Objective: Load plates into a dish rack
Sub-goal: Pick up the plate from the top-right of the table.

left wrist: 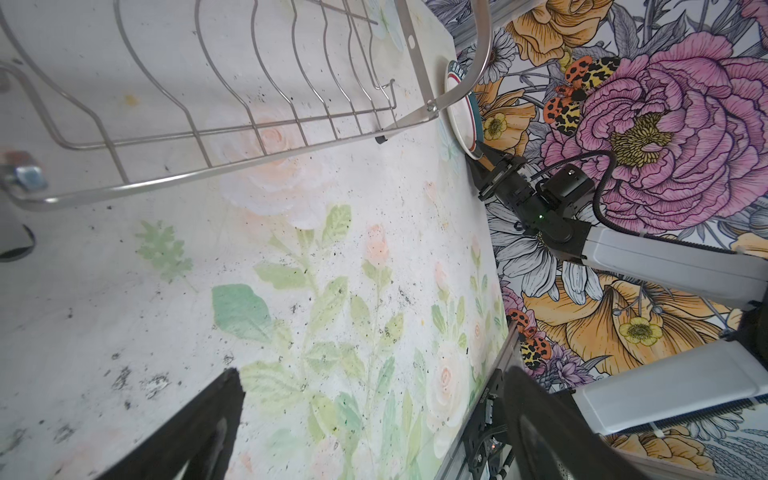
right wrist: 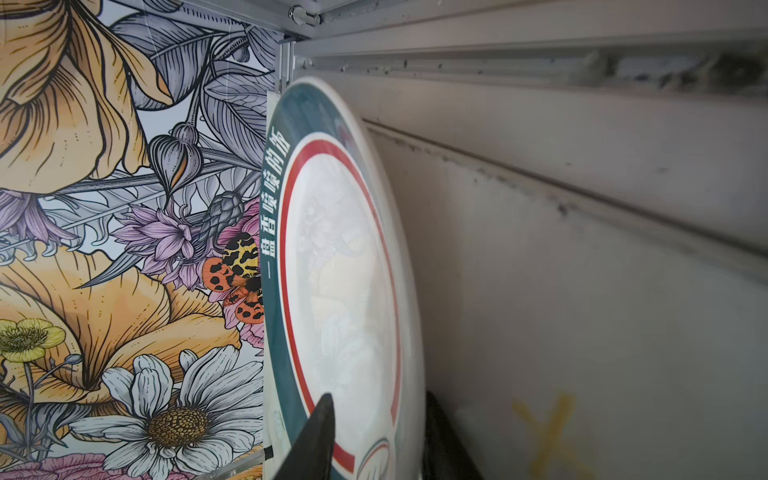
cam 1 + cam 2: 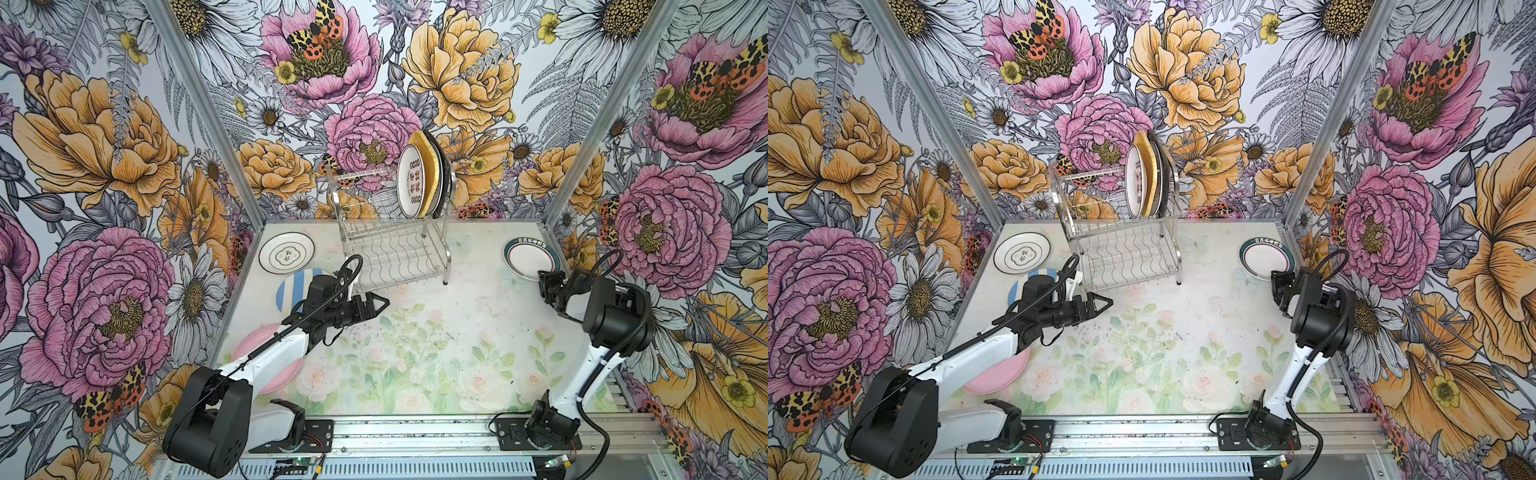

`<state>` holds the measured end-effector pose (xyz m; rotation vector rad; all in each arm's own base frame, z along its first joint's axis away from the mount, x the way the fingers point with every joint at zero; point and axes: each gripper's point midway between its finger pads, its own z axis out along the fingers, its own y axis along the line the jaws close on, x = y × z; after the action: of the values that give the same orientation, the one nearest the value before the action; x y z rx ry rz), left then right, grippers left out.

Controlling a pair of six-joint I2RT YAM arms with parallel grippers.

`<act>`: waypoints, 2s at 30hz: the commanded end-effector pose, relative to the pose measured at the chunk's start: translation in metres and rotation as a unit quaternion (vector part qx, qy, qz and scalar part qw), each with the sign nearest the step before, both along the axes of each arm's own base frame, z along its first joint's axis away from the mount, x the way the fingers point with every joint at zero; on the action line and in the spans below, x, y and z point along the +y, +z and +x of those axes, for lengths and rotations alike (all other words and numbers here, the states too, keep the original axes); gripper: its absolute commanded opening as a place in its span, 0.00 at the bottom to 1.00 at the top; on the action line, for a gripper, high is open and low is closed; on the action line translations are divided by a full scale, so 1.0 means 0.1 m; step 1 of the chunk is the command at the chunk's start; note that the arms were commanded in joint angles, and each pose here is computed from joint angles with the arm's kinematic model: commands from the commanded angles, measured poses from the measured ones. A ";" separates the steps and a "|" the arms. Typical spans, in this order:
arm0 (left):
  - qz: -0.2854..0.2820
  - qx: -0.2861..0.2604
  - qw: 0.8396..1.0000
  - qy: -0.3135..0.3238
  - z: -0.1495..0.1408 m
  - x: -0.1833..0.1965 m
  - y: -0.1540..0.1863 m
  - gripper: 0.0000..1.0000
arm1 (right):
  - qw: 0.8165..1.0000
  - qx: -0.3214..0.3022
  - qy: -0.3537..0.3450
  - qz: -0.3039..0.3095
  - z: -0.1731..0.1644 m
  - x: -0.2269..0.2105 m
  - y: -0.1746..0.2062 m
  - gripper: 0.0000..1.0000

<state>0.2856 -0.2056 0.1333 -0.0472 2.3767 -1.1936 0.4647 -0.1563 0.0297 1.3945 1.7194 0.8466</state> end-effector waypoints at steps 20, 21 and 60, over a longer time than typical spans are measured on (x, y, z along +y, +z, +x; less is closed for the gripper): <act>-0.001 -0.027 1.000 0.002 0.07 0.01 0.10 0.98 | 1.000 -0.003 0.007 0.027 0.09 0.08 -0.12 0.00; -0.001 -0.028 1.000 0.002 0.06 0.02 0.11 0.98 | 1.000 -0.007 0.010 0.026 0.09 0.09 -0.08 0.00; -0.024 -0.065 0.996 -0.060 0.01 -0.39 0.40 0.98 | 0.959 -0.104 0.262 -0.012 -1.08 1.77 1.56 0.00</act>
<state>0.2806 -0.2351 0.1584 0.0864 2.3263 -1.2459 0.3702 -0.0008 0.1753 0.9056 1.9023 1.1617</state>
